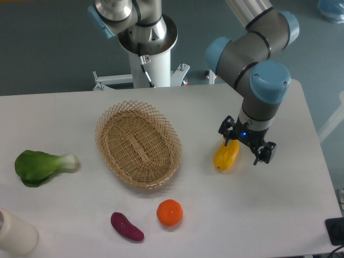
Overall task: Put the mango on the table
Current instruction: 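Raise the open gripper up away from the mango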
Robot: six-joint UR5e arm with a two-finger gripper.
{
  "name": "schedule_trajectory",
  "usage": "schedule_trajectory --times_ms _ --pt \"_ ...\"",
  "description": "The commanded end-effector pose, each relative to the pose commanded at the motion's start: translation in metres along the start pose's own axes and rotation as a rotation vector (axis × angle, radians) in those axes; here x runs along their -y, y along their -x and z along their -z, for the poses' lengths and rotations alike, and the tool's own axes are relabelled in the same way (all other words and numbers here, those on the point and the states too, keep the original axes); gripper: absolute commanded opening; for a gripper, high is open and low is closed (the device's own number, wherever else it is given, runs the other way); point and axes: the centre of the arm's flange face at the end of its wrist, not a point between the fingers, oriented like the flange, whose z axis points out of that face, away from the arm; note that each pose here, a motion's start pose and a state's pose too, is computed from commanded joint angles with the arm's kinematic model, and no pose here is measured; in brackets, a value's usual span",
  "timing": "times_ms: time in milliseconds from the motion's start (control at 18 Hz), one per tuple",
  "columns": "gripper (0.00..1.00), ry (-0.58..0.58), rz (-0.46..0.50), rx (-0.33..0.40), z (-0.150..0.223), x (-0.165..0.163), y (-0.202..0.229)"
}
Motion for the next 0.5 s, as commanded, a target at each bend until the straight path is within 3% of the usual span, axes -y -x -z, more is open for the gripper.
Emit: schedule_trajectory --times_ms 500 --pt "1.00 0.067 -0.026 -0.003 -0.0114 -0.0002 -0.0086"
